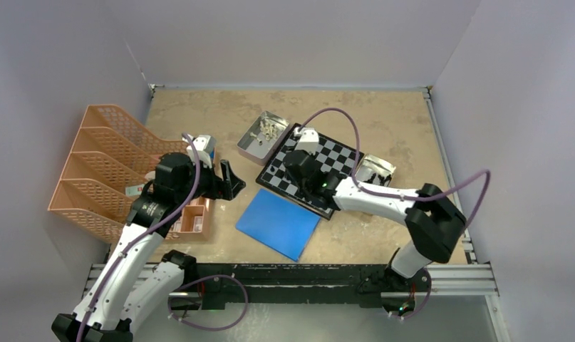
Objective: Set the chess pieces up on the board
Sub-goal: Place the chess piece on the chessboard, then pick up the chess piece from the storage box, then place the chess piece on the chessboard.
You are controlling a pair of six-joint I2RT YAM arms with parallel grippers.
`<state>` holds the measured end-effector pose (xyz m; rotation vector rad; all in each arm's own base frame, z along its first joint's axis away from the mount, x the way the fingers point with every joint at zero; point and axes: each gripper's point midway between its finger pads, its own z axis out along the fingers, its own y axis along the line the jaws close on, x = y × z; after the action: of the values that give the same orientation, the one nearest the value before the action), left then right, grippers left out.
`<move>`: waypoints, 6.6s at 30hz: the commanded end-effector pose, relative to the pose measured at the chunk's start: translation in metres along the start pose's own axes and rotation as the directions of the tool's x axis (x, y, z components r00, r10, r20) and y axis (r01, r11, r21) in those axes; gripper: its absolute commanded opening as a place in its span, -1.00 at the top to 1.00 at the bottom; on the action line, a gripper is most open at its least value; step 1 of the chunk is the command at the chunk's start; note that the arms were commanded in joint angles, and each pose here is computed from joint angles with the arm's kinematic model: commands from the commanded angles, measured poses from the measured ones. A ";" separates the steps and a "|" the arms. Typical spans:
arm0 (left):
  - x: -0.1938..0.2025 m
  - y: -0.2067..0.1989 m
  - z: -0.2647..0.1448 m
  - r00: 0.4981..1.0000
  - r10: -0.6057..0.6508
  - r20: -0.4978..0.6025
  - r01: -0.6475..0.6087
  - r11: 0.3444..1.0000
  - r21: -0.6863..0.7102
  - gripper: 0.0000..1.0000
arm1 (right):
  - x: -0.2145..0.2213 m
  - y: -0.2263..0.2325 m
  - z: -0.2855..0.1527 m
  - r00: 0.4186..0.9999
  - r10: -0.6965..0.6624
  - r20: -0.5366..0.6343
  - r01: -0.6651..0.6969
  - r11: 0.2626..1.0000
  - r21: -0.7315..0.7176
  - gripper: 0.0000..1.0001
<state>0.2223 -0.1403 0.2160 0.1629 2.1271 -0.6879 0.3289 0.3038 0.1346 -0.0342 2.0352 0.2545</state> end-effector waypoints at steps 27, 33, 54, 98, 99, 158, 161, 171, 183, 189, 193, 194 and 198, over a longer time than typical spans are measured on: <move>-0.008 -0.009 -0.002 1.000 0.009 0.029 -0.010 0.999 0.036 -0.62 | 0.015 -0.287 0.003 0.877 0.470 0.100 -0.433 0.683 0.589 0.39; -0.008 -0.009 -0.002 0.999 0.009 0.034 -0.010 0.999 0.032 -0.62 | 0.035 -0.291 0.016 0.863 0.503 0.058 -0.425 0.657 0.623 0.38; -0.006 -0.009 0.000 1.000 0.013 0.021 -0.014 0.999 0.036 -0.62 | 0.046 -0.294 0.007 0.846 0.532 -0.024 -0.392 0.653 0.648 0.33; -0.021 -0.047 0.014 0.992 -0.087 -0.092 0.104 0.975 0.198 -0.32 | -0.095 -0.127 -0.038 0.974 0.133 0.181 -0.142 0.989 0.034 0.79; -0.024 -0.054 0.016 0.990 -0.091 -0.107 0.114 0.967 0.227 -0.26 | -0.094 -0.112 -0.041 0.976 0.114 0.187 -0.114 0.993 -0.010 0.80; -0.013 -0.119 0.062 0.924 0.081 -0.374 0.169 0.790 0.589 0.53 | -0.067 0.083 -0.150 0.885 0.025 0.465 0.275 0.778 -0.565 0.78; -0.014 -0.117 0.063 0.927 0.088 -0.364 0.151 0.801 0.579 0.45 | -0.065 0.085 -0.150 0.886 0.023 0.463 0.280 0.769 -0.575 0.78; -0.010 -0.112 0.066 0.926 0.093 -0.367 0.140 0.816 0.561 0.31 | -0.059 0.082 -0.150 0.891 0.030 0.452 0.271 0.764 -0.585 0.78; -0.014 -0.105 0.069 0.923 0.078 -0.376 0.132 0.855 0.501 0.27 | -0.060 0.083 -0.150 0.891 0.036 0.452 0.266 0.767 -0.584 0.78; -0.012 -0.113 0.060 0.919 0.078 -0.386 0.154 0.830 0.536 0.51 | -0.057 0.083 -0.145 0.896 0.033 0.444 0.257 0.777 -0.575 0.78; -0.006 -0.117 0.053 0.914 0.077 -0.398 0.170 0.818 0.550 0.69 | -0.050 0.083 -0.138 0.905 0.026 0.425 0.243 0.788 -0.565 0.77; -0.005 -0.117 0.052 0.913 0.078 -0.400 0.171 0.818 0.549 0.73 | -0.049 0.083 -0.136 0.908 0.028 0.418 0.234 0.793 -0.562 0.77; -0.003 -0.114 0.055 0.912 0.074 -0.403 0.168 0.830 0.532 0.90 | -0.045 0.081 -0.131 0.916 0.034 0.399 0.210 0.807 -0.552 0.68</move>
<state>0.2328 -0.2605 0.2262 0.5708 2.3146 -1.3743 0.2198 0.3486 0.2167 -0.5302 1.5393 0.7108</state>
